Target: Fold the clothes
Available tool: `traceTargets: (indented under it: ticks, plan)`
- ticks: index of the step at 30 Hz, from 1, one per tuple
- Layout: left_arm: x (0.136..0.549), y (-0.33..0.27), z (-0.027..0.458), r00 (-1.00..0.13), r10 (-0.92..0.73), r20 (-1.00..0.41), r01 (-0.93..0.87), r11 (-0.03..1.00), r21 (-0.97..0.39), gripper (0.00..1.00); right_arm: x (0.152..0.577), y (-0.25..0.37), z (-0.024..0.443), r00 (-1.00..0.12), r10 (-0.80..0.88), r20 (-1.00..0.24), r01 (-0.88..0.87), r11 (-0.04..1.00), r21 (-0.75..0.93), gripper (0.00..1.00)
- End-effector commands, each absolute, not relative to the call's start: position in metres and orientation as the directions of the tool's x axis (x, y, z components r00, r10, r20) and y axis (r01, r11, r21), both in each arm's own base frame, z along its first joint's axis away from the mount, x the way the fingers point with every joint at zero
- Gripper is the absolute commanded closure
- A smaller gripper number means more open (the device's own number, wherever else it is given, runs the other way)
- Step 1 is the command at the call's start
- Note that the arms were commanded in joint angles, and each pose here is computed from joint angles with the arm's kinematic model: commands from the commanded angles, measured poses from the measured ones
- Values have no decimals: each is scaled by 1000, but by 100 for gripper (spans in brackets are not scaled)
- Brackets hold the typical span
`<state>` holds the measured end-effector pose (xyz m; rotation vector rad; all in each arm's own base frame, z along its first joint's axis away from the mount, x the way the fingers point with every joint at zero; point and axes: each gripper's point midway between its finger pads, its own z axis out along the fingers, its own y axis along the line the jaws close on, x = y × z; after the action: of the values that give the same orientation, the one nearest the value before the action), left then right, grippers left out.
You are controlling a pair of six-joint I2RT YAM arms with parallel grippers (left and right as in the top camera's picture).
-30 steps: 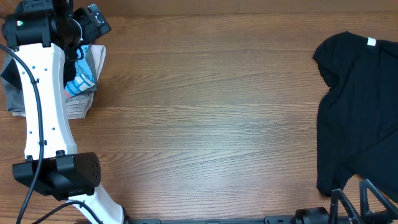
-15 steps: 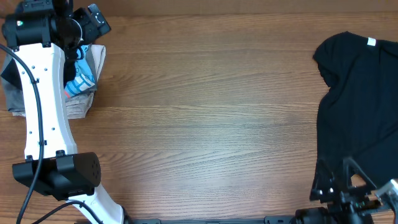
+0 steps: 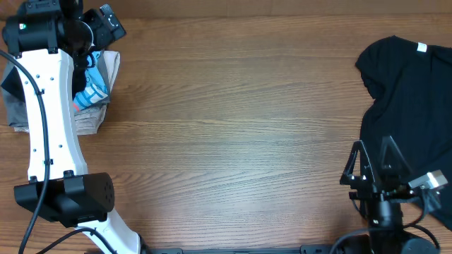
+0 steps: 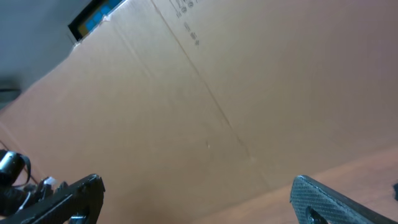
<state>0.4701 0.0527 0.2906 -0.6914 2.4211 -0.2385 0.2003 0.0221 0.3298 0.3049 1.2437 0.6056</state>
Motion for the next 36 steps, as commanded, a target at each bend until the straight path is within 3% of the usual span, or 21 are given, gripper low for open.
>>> traceTargets:
  ticks: [1, 11, 14, 26, 36]
  plan:
    - [470, 54, 289, -691, -515, -507, -414, 857, -308, 0, 214, 22, 305, 198, 581, -790, -257, 808, 530, 0]
    - [470, 54, 288, -691, -515, -507, -414, 857, -307, 0, 235, 19, 247, 200, 566, -800, -220, 821, 526, 0]
    - [470, 54, 289, -691, -515, -507, -414, 857, -307, 0, 237, 22, 242, 196, 478, -856, -205, 874, 441, 0]
    - [470, 54, 288, -691, -515, -507, -414, 857, -307, 0, 244, 23, 204, 94, 209, -973, -113, 974, 199, 0]
    - [470, 54, 288, -691, -515, -507, -414, 857, -307, 0, 246, 22, 170, -39, 189, -981, -83, 978, 192, 0]
